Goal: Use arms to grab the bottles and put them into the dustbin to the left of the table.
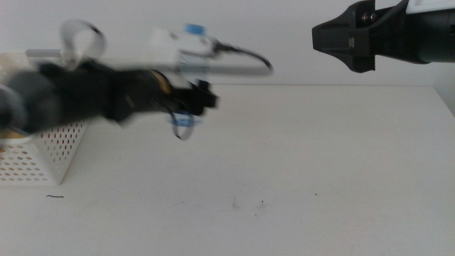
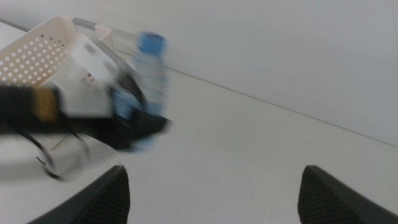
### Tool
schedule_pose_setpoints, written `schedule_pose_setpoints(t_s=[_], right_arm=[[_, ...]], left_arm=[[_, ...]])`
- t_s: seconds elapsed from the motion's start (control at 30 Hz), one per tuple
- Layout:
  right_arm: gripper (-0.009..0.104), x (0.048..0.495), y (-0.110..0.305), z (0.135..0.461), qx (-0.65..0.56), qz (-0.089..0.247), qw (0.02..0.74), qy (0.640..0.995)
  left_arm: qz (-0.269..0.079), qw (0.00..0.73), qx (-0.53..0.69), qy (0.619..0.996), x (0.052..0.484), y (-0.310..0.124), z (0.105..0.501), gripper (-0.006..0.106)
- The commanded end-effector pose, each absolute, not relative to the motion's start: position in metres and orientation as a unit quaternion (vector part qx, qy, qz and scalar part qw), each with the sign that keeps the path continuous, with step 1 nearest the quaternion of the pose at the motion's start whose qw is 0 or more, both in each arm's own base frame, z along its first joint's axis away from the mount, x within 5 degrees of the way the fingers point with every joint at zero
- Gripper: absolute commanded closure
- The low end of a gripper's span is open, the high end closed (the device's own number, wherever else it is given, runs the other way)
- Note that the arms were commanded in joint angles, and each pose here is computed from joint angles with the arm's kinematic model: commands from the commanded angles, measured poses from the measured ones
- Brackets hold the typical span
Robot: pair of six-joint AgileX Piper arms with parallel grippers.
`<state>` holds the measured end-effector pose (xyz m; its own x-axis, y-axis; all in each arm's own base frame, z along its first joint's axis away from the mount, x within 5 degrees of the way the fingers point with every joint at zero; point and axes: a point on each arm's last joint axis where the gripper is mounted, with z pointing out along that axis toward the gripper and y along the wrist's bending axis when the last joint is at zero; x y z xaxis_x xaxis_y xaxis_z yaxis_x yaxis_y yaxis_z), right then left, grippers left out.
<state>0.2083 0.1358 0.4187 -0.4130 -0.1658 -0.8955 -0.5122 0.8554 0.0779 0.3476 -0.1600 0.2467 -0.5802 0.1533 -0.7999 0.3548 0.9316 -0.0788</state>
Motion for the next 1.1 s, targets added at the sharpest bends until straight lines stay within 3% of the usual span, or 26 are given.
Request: schedule_pose_setpoints(t_s=[0.0, 0.2, 0.4, 0.53, 0.73, 0.93, 1.07], right_arm=[[0.004, 0.209, 0.133, 0.421, -0.205, 0.167, 0.512, 0.818], [0.004, 0.209, 0.133, 0.421, -0.205, 0.167, 0.511, 0.818], [0.004, 0.209, 0.133, 0.421, -0.205, 0.167, 0.511, 0.818], [0.004, 0.209, 0.133, 0.421, -0.2, 0.169, 0.509, 0.82], [0.004, 0.209, 0.133, 0.421, -0.2, 0.169, 0.509, 0.82], [0.004, 0.209, 0.133, 0.421, -0.2, 0.169, 0.509, 0.82], [0.004, 0.209, 0.133, 0.421, -0.2, 0.169, 0.509, 0.82]], left_arm=[[-0.112, 0.418, 0.13, 0.892, 0.339, -0.136, 0.294, 0.102], [-0.08, 0.365, 0.158, 0.914, 0.338, -0.062, 0.371, 0.102], [-0.009, 0.353, 0.068, 0.933, 0.348, 0.025, 0.394, 0.102], [-0.004, 0.331, 0.017, 0.943, 0.36, 0.072, 0.381, 0.102], [-0.006, 0.295, 0.017, 0.955, 0.382, 0.107, 0.338, 0.102], [0.006, 0.267, 0.014, 0.964, 0.408, 0.123, 0.29, 0.102], [-0.006, 0.243, 0.041, 0.969, 0.417, 0.124, 0.264, 0.092]])
